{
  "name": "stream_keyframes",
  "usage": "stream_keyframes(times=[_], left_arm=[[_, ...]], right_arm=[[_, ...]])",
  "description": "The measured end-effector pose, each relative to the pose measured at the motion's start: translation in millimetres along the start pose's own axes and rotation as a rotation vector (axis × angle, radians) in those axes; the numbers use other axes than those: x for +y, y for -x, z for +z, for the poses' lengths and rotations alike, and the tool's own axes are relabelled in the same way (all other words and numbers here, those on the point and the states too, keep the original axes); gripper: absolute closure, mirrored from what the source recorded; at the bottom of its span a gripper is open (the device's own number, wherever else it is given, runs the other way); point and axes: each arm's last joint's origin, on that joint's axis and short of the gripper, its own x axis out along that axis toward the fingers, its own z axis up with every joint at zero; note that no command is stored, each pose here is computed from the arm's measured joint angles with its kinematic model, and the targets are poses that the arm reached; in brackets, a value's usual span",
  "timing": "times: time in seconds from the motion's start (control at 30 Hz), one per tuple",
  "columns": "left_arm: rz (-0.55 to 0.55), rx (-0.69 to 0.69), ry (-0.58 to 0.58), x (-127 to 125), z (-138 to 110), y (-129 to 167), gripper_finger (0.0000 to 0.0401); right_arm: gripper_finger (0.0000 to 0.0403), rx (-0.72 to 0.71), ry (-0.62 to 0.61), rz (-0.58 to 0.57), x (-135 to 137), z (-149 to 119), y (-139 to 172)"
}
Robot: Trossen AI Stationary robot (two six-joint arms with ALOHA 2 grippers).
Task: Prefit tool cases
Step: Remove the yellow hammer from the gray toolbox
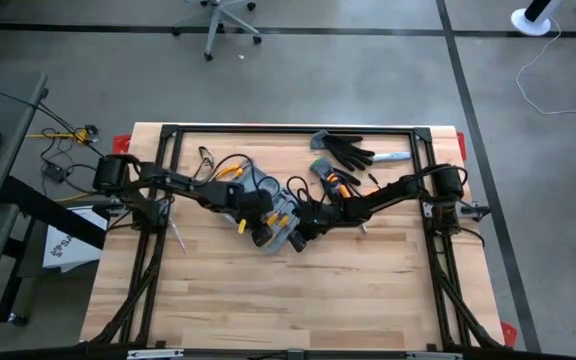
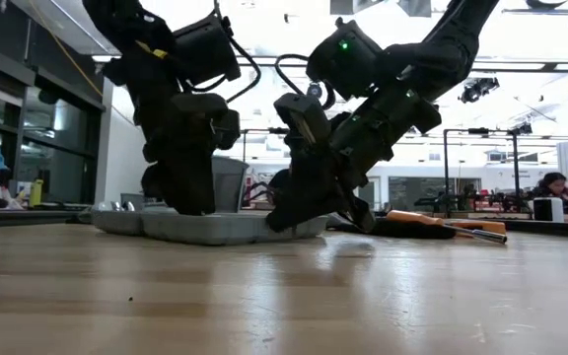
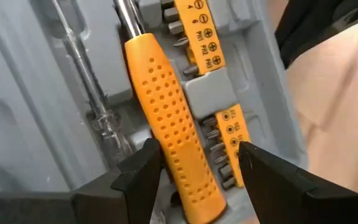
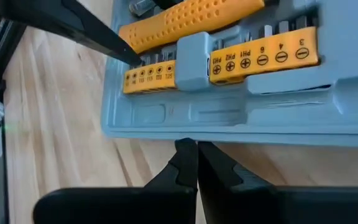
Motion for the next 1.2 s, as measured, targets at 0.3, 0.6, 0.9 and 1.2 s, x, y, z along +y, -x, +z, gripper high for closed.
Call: stream_keyframes(times=[0.3,0.6,0.9,1.2], left_arm=[[-0.142,0.008,0.051,6,11,3,0.0194],[-0.146,-0.058,0.038,5,17,9,0.0194],[-0.134,-0.038,0.023,1,12,8,0.0194],[-0.023,-0.001,-0.015,-10,-6,19,0.0203]], right_arm=[[0.0403,0.028,0.058,0.044,4,2,6],[0.0403,-0.046,0.179,-0.081,0,37,56],[0.0403,-0.043,0.203,-0.055,-9,50,66],[0.0403,-0.01,0.145,-0.067,-41,63,59]])
